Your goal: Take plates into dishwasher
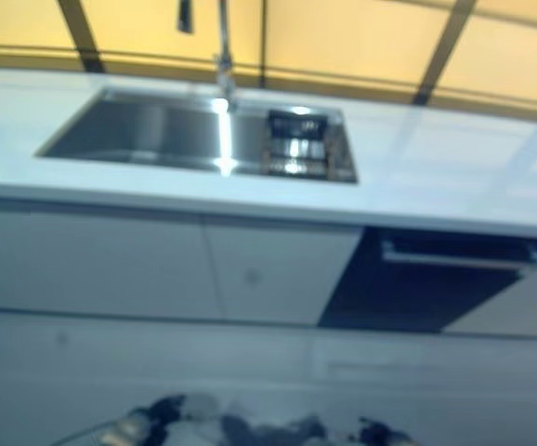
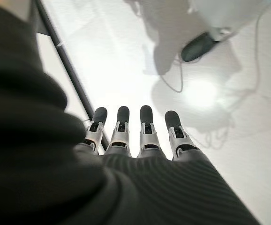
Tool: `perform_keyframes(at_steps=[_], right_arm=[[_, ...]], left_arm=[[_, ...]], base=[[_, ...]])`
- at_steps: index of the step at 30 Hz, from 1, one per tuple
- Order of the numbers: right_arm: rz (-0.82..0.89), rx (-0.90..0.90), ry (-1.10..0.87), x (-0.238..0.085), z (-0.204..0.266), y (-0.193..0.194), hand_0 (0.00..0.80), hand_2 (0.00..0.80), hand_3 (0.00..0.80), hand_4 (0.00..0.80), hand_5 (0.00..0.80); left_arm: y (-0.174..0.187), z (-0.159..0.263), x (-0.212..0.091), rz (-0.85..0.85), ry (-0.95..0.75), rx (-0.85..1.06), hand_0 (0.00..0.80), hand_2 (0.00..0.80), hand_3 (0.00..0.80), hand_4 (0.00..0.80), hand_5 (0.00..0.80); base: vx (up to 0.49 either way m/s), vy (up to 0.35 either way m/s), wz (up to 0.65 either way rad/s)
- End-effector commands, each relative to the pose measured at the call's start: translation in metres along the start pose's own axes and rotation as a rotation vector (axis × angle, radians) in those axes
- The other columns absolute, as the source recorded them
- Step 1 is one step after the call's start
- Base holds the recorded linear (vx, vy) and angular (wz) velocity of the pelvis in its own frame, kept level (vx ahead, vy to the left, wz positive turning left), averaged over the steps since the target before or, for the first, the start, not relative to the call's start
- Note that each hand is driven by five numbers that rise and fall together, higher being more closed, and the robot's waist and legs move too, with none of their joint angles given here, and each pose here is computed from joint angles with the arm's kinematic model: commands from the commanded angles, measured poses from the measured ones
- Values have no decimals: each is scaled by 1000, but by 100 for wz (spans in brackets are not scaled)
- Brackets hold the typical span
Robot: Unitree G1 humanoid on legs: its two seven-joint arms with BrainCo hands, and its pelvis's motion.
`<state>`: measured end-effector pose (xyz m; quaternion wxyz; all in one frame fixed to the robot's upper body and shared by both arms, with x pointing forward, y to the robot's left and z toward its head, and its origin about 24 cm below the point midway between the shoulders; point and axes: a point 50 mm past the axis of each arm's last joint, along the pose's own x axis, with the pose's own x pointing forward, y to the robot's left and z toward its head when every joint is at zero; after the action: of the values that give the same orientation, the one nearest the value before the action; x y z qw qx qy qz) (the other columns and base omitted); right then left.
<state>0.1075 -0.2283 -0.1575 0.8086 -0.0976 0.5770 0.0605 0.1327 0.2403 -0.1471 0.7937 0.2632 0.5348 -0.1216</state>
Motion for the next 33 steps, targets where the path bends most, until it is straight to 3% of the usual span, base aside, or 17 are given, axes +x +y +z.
perform_keyframes(at_steps=[1, 9, 19, 24, 33], right_arm=[[-31, -35, -97, -1, 30, -15, 0, 0, 0, 0, 0], [2, -46, -65, 1, 20, -5, 0, 0, 0, 0, 0], [30, -56, -76, 4, 32, 7, 0, 0, 0, 0, 0], [-1, -89, -103, 1, 46, -8, 0, 0, 0, 0, 0], [-20, -78, -11, -2, 24, -22, 0, 0, 0, 0, 0]], left_arm=[[4, -15, -3, 16, 57, 22, 0, 0, 0, 0, 0], [6, -42, -8, -11, 155, -33, 0, 0, 0, 0, 0], [12, -8, -3, 6, 25, -18, 0, 0, 0, 0, 0], [12, 19, 0, 32, -83, -80, 0, 0, 0, 0, 0], [-2, 21, 2, 10, -71, -115, 0, 0, 0, 0, 0]], base=[[-426, 167, -6], [-307, -10, -14], [-313, -255, -7], [-405, -362, -13], [-305, -183, 0]])
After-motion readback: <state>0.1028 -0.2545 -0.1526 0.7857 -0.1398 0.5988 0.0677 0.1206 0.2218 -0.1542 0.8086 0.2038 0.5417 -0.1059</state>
